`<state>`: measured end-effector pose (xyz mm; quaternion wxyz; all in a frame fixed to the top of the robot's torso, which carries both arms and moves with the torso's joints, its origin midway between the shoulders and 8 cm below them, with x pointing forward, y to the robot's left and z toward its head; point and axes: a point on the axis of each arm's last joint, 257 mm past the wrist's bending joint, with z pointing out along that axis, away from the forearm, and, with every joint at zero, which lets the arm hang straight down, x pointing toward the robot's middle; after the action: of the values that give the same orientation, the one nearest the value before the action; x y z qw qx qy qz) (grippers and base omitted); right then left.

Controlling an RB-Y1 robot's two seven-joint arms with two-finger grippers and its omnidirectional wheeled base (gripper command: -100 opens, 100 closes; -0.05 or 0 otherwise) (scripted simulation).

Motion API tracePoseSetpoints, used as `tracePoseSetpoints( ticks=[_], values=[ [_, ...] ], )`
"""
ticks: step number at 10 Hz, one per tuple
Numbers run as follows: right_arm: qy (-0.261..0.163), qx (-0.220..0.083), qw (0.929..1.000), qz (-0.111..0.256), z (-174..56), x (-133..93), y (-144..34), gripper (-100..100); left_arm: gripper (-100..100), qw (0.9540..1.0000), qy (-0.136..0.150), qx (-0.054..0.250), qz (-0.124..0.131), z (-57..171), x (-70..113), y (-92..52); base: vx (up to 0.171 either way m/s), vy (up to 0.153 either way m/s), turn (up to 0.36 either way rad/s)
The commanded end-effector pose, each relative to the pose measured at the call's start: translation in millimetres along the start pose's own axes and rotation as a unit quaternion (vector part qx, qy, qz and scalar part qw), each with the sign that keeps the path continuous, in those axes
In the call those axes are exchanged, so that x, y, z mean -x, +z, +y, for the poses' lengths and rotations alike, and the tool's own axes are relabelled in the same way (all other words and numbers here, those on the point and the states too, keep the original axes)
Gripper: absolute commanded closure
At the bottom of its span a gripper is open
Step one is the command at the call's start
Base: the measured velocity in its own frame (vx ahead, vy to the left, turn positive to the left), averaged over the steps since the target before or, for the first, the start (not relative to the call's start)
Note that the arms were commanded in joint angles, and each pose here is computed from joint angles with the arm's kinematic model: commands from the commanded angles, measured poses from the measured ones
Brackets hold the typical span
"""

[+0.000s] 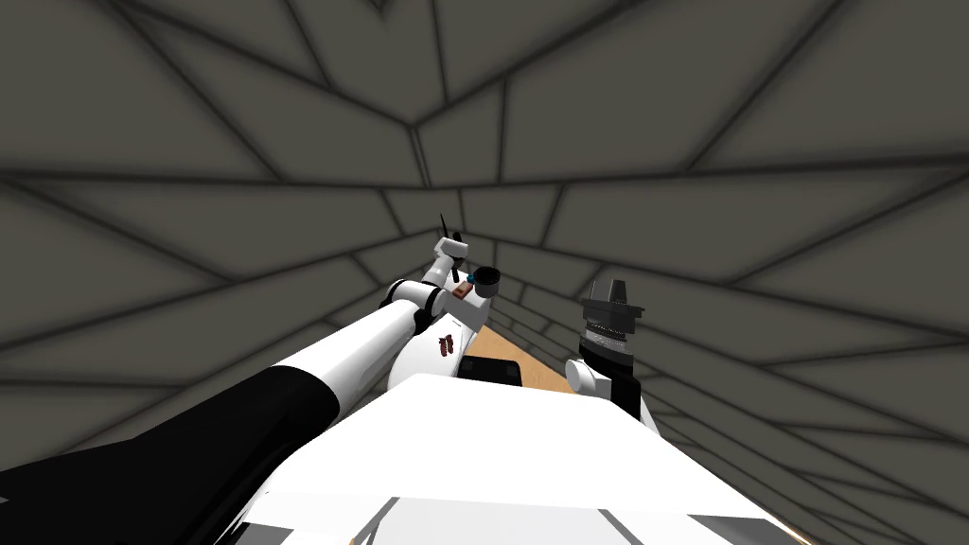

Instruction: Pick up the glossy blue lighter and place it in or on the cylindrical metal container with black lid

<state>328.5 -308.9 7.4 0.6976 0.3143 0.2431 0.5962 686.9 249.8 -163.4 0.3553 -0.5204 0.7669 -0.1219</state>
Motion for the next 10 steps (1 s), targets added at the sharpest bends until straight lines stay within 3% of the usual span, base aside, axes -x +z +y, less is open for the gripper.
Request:
tracePoseSetpoints(
  ticks=[1,10],
  values=[
    [0.000,0.000,1.0000,0.000,0,0,0.0,0,-100,0.9999,-0.001,0.015,0.005,6,0.0,-1.6,0.007,-0.008,0.025],
    [0.000,0.000,1.0000,0.000,0,0,0.0,0,-100,0.9944,-0.002,0.096,0.043,42,-14.1,-11.7,0.039,-0.003,0.005]
  ],
)
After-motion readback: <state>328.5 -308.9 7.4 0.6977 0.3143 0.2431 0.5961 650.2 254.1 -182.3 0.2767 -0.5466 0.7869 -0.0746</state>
